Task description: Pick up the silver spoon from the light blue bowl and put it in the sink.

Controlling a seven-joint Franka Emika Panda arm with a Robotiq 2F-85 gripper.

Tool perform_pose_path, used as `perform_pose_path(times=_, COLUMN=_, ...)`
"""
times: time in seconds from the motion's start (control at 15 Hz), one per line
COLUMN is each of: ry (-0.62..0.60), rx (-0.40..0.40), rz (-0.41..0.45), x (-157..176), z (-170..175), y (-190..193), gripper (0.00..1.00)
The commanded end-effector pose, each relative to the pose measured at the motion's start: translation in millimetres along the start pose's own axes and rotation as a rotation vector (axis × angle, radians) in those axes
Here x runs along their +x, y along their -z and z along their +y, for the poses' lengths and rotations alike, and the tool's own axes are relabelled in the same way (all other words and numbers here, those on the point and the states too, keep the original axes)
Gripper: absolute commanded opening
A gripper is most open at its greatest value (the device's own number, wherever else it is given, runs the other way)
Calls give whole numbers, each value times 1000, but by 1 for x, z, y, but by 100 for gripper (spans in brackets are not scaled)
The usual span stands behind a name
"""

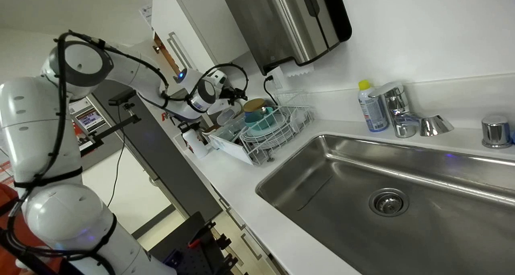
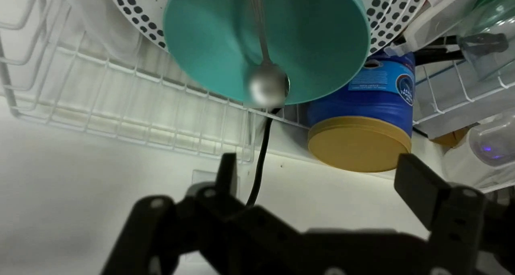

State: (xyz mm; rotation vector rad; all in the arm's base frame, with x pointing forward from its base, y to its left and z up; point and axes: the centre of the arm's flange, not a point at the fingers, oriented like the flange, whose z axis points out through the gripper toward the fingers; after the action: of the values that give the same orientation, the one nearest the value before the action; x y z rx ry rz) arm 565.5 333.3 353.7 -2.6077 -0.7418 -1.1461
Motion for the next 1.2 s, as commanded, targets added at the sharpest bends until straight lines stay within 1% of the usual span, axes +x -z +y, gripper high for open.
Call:
perform_pose_path(times=0.0, ry=-19, rx=-4, rz=51, x=4, z=-12, y=-32, gripper=100)
perform_pose_path(times=0.27, ry=10, rx=-13, rz=51, x=3, z=-14, y=-54, gripper=100)
perform_pose_path(times=0.67, ry=48, rx=-8, rz=-16, x=-2, z=-18, y=-87, gripper=100)
perform_pose_path(times=0.87, ry=63, rx=-13, rz=-53, x=-5, z=-19, y=-93, gripper=100)
perform_pose_path(times=1.13, ry=73, rx=-45, rz=-89, x=-2, z=-13, y=-94, gripper=100)
